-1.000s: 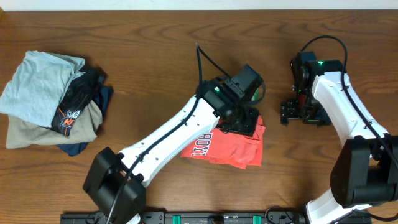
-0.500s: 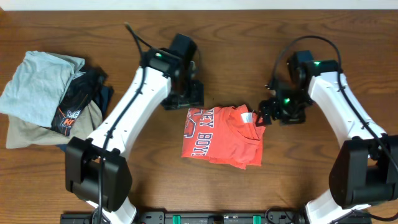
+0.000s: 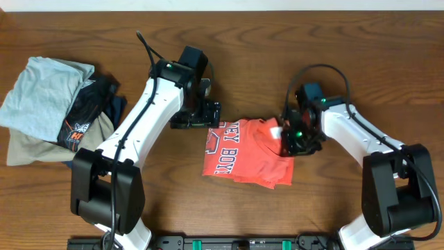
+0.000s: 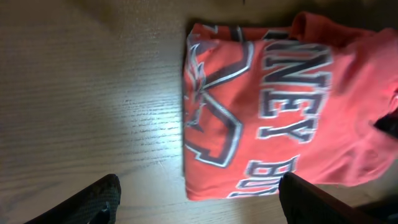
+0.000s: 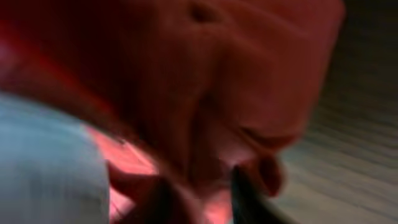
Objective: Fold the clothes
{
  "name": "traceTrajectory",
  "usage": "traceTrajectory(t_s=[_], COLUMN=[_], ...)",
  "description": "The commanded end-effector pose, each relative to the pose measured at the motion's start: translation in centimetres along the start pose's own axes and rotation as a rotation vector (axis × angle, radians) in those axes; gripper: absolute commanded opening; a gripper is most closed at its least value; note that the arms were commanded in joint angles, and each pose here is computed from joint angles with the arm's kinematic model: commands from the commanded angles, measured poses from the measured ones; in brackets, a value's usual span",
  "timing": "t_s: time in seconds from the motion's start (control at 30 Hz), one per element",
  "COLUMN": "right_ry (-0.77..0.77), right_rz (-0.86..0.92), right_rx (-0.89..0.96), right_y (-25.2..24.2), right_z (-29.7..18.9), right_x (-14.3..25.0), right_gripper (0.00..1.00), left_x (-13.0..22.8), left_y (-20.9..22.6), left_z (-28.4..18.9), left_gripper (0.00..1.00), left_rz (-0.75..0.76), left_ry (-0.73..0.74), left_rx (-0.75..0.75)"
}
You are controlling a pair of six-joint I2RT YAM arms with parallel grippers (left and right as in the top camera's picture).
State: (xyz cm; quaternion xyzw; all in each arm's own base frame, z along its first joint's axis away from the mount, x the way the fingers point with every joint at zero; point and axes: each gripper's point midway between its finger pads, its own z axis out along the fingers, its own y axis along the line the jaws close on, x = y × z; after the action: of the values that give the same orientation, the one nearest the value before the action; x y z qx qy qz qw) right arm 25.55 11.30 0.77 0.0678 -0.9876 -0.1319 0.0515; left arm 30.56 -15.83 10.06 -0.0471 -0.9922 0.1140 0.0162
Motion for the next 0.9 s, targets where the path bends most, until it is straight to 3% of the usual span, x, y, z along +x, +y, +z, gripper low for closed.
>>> traceTrajectory(t_s=[0.0, 0.13, 0.37, 0.5, 0.87], right_ry=[-0.02, -0.023, -0.025, -0.026, -0.022], right_rz=[0.088, 0.104, 0.104, 0.104, 0.108], right_rx=[0.159, 0.204, 0.203, 0.233, 0.249], right_y=[-2.8, -3.6, -3.6, -4.1, -4.4], right_z=[0.2, 0.2, 0.2, 0.1, 0.1], right_x=[0.4, 0.6, 0.5, 0.6, 0.7], right_gripper=[0.13, 0.12, 0.32, 0.33, 0.33], left_x=[0.6, 1.2, 1.6, 1.5, 0.7], left_y=[0.4, 0.3, -1.8, -2.7, -2.7], left_z=[0.4, 1.3, 3.0, 3.7, 5.0], left_gripper=[0.82, 0.83, 0.9, 0.99, 0.98], left_rz=[0.017, 0.014, 0.082, 0.123, 0.141], left_ry=[0.014, 0.037, 0.043, 0.029, -0.017], left_rx=[-0.006, 0.016, 0.171, 0.237, 0.254])
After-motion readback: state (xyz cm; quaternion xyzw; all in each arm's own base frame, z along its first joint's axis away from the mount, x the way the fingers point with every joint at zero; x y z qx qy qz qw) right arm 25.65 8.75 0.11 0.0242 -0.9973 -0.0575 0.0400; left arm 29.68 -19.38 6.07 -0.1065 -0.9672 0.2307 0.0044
